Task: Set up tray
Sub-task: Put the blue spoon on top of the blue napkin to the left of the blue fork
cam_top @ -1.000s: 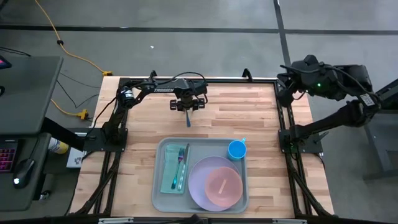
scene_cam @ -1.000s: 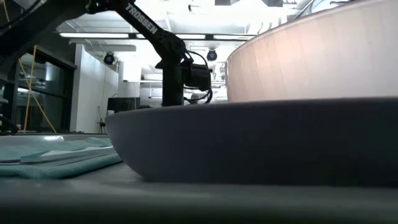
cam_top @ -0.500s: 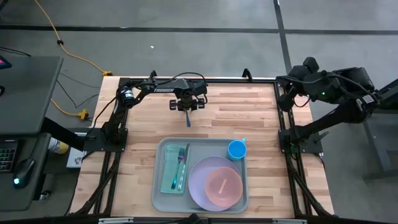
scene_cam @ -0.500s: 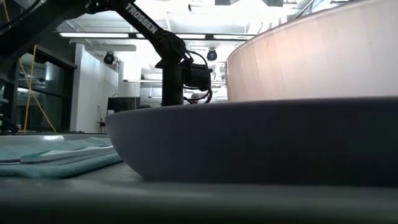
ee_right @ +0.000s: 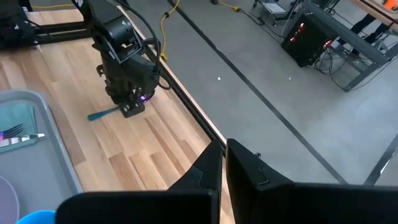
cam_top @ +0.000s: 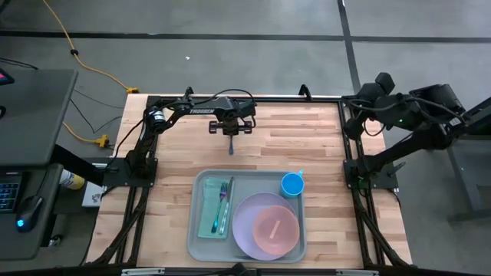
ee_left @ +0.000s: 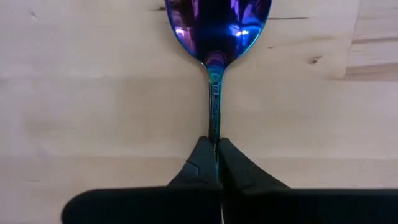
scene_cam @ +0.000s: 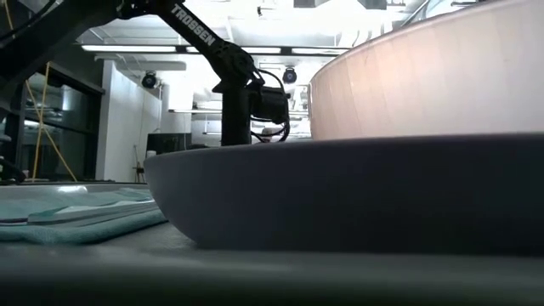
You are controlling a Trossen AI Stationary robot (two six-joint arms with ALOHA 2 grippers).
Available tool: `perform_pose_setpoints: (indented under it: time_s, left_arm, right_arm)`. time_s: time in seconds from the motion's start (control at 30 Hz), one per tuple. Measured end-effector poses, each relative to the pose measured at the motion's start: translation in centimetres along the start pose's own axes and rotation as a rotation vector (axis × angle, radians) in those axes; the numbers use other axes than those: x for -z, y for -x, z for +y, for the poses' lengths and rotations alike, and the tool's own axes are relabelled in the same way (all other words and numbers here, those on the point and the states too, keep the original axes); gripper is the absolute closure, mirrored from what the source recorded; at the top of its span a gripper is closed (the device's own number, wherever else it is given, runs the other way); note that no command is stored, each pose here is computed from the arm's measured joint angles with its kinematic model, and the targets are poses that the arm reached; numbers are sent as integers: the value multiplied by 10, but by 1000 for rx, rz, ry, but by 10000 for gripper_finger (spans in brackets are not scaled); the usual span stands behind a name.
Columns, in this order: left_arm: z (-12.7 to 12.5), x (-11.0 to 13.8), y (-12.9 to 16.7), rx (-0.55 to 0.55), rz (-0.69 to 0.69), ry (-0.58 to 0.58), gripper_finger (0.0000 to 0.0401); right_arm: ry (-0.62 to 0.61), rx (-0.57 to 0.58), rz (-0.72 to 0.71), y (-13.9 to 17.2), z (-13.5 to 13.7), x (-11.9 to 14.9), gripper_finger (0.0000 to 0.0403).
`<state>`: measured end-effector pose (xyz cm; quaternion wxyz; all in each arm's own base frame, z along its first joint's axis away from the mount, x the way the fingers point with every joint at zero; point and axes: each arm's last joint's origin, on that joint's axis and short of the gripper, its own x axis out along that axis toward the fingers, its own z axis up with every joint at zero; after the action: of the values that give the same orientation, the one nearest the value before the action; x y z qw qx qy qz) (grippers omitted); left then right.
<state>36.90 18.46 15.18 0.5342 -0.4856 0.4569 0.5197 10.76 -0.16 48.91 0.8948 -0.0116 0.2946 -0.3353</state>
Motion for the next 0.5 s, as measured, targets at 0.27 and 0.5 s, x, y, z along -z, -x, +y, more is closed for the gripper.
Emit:
perform_pose_setpoints:
  time_s: [0.27, 0.5]
  left_arm:
    - [3, 0, 3, -18, -6, -146, 389]
    - [4, -1, 20, 15, -53, -293, 389]
  right_arm:
    - [7, 12, -12, 1, 0, 0, 403]
    - [7, 27, -18, 1, 0, 0, 403]
